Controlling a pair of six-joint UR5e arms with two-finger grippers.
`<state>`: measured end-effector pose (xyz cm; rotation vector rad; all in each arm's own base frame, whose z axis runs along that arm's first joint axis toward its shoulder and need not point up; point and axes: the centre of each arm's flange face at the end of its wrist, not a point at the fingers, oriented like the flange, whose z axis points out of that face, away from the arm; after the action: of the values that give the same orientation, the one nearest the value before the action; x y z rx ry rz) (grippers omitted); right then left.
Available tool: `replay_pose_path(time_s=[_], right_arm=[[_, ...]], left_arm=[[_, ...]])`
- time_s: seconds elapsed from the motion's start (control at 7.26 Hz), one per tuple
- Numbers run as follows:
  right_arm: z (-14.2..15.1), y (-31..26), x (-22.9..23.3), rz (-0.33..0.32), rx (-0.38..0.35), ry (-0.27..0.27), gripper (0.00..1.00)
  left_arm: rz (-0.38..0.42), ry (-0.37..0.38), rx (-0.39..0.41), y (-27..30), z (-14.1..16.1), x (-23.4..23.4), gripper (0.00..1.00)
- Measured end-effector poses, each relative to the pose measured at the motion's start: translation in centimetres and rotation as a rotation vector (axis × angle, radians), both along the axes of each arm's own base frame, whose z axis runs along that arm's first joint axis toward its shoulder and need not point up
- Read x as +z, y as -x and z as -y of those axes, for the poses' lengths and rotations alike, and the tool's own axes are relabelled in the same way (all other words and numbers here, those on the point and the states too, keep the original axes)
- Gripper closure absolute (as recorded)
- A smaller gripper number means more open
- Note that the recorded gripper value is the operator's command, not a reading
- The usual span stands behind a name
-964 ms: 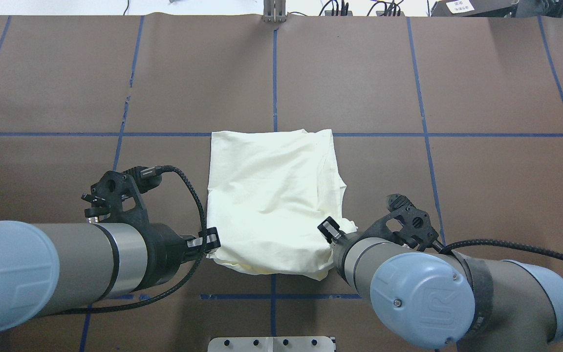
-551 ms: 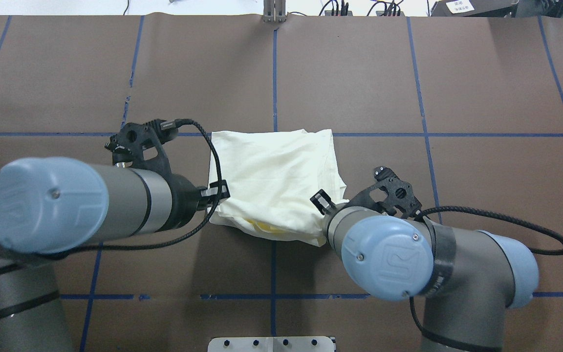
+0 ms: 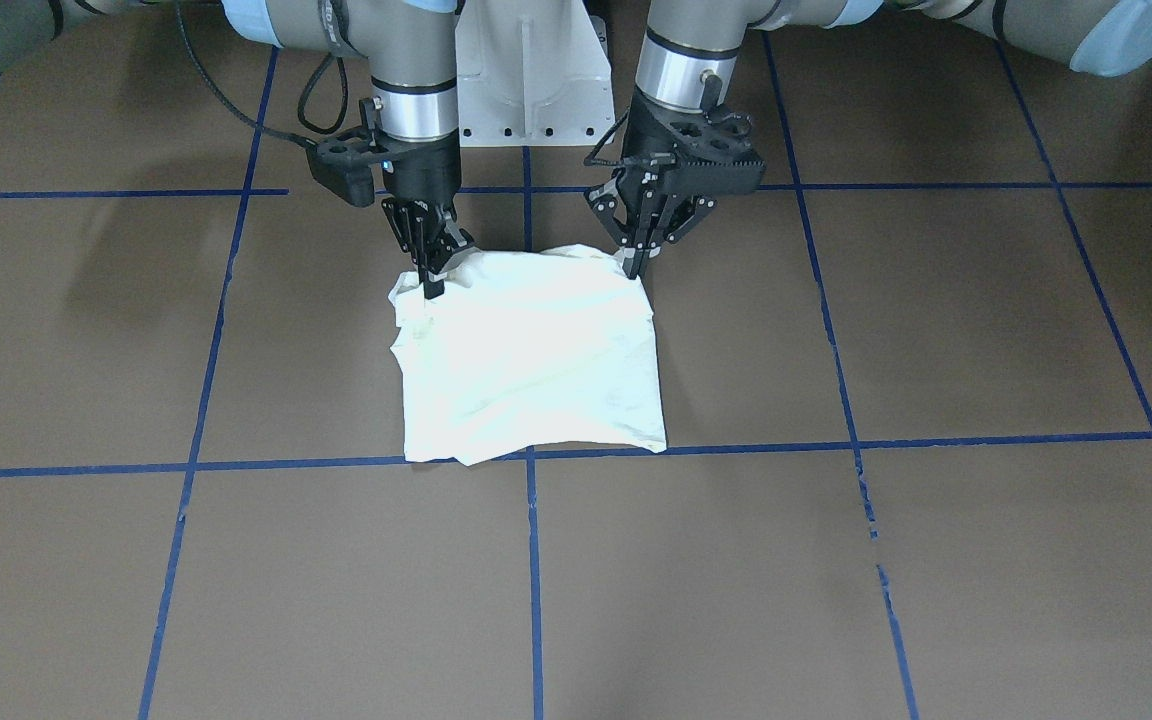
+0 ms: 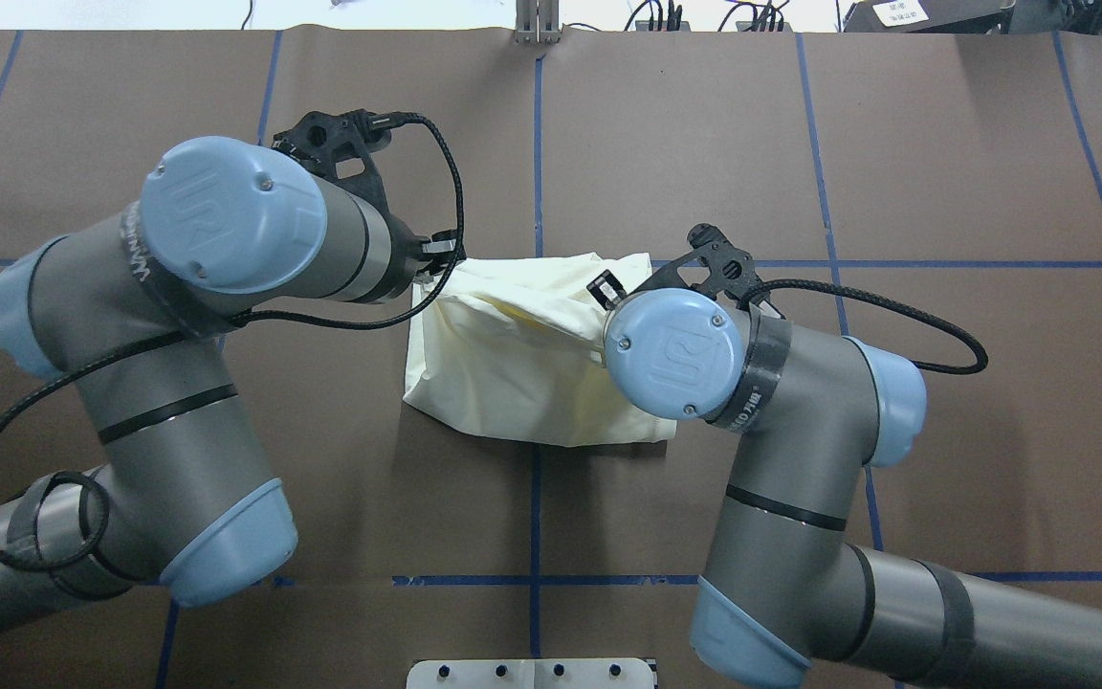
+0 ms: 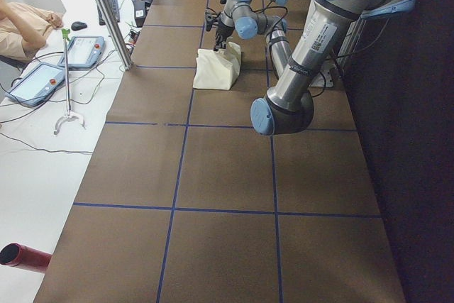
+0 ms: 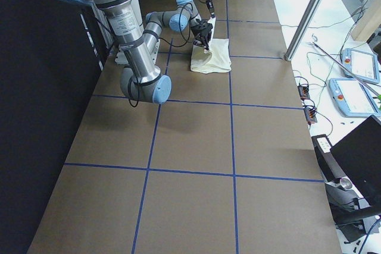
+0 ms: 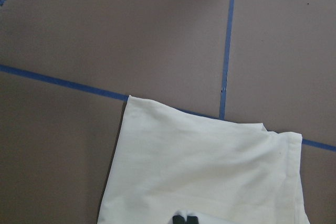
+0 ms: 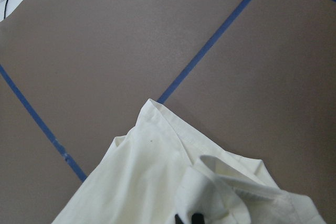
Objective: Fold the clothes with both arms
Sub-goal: 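Lift the near edge with both grippers and fold it away from the robot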
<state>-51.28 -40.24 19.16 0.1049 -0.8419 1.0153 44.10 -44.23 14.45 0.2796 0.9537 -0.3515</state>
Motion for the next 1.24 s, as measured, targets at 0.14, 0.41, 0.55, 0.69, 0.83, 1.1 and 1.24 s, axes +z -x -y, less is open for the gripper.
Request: replay_pose_path(time_s=[0.14,0.41,0.55,0.69,0.83,1.1,1.24], right_arm=[[2.3,1.8,0.7,-0.005,0.009,0.000,1.00],[6.1,5.4,2.9,-0.015,0.009,-0.018,1.00],[7.2,6.4,3.9,-0.025,0.006,-0.023,1.00],[7.8,6.9,4.6,-0.032,0.002,-0.028,1.00],[8.1,7.0,5.0,-0.039,-0.003,-0.033,1.00],[8.7,6.6,5.5,-0.057,-0.013,-0.046,0.01],[9.0,6.3,5.6,-0.073,-0.030,-0.063,0.00]], left_arm=[[0.016,-0.005,-0.005,-1.4,1.9,1.1,1.00],[0.042,-0.004,-0.007,-4.3,4.5,4.3,1.00],[0.053,-0.001,-0.007,-5.5,5.3,5.8,1.00],[0.058,0.000,-0.006,-6.3,5.8,7.0,1.00],[0.063,-0.003,0.000,-6.8,6.0,7.8,1.00],[0.064,-0.011,0.008,-7.2,5.9,8.3,0.01],[0.061,-0.019,0.014,-7.1,5.8,8.5,0.00]])
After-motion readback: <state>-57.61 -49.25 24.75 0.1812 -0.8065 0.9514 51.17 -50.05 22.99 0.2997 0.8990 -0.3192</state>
